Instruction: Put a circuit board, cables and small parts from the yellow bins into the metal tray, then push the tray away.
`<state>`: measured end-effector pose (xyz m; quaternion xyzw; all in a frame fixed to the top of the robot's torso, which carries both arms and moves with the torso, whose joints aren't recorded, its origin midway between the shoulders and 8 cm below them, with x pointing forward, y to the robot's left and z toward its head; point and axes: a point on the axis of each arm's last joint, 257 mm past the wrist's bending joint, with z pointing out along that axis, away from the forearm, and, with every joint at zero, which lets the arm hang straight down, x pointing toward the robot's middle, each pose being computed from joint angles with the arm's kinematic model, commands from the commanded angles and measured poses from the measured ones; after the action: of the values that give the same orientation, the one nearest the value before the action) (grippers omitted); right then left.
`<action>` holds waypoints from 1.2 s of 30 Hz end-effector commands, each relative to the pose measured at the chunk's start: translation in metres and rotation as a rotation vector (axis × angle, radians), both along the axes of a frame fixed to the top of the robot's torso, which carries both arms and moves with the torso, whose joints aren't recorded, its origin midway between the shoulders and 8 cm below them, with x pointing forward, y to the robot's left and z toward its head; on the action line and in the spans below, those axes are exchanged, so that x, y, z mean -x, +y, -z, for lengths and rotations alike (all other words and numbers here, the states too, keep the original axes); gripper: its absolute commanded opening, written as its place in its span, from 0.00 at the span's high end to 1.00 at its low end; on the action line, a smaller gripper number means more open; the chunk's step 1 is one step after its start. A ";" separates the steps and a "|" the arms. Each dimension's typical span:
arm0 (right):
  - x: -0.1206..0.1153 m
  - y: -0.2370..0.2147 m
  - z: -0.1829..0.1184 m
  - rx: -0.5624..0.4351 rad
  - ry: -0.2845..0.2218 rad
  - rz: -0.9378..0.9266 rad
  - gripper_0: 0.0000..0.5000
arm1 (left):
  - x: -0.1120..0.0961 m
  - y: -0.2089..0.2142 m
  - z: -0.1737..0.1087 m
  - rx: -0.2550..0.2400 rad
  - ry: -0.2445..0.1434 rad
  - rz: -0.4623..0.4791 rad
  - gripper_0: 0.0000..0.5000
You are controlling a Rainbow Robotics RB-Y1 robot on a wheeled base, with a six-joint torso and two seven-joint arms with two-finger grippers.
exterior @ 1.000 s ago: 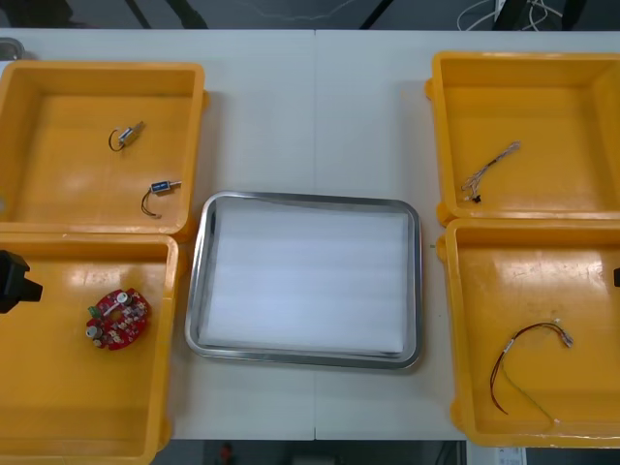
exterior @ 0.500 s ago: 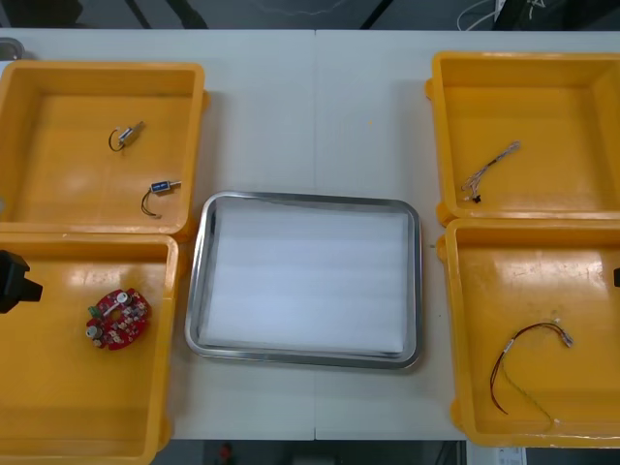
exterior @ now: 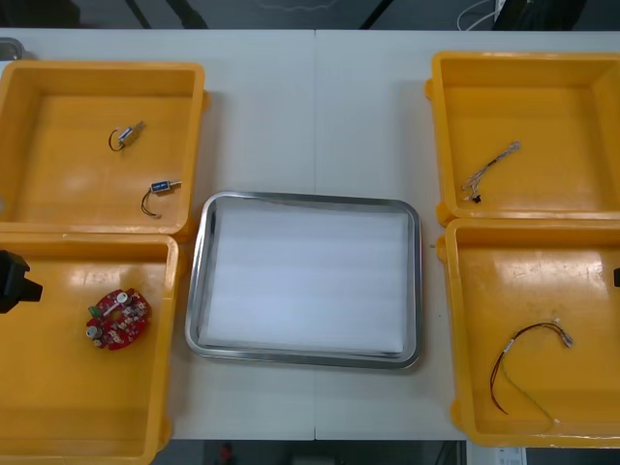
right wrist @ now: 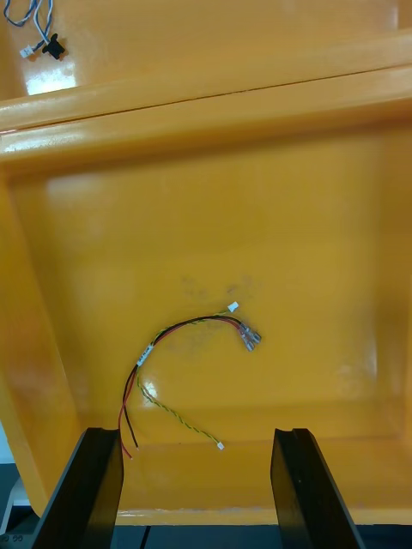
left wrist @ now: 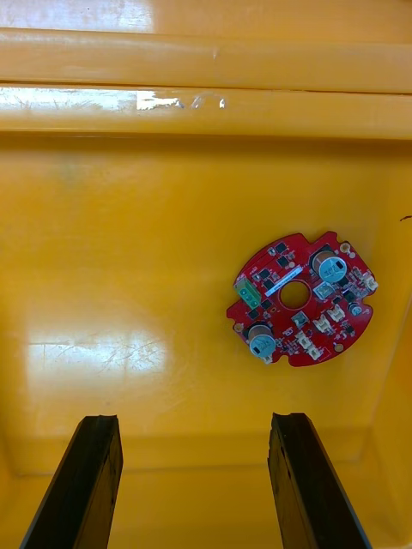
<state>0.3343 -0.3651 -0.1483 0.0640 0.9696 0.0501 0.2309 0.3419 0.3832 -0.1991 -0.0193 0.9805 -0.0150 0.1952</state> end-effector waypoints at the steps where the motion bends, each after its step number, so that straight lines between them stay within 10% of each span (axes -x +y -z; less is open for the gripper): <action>1: 0.007 -0.003 -0.001 0.045 0.010 -0.013 0.00 | 0.006 0.008 -0.004 -0.052 0.004 0.009 0.00; 36: 0.007 -0.003 -0.001 0.045 0.010 -0.013 0.00 | 0.006 0.008 -0.004 -0.052 0.004 0.009 0.00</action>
<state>0.3343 -0.3651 -0.1483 0.0640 0.9696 0.0501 0.2309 0.3419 0.3832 -0.1991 -0.0193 0.9805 -0.0150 0.1952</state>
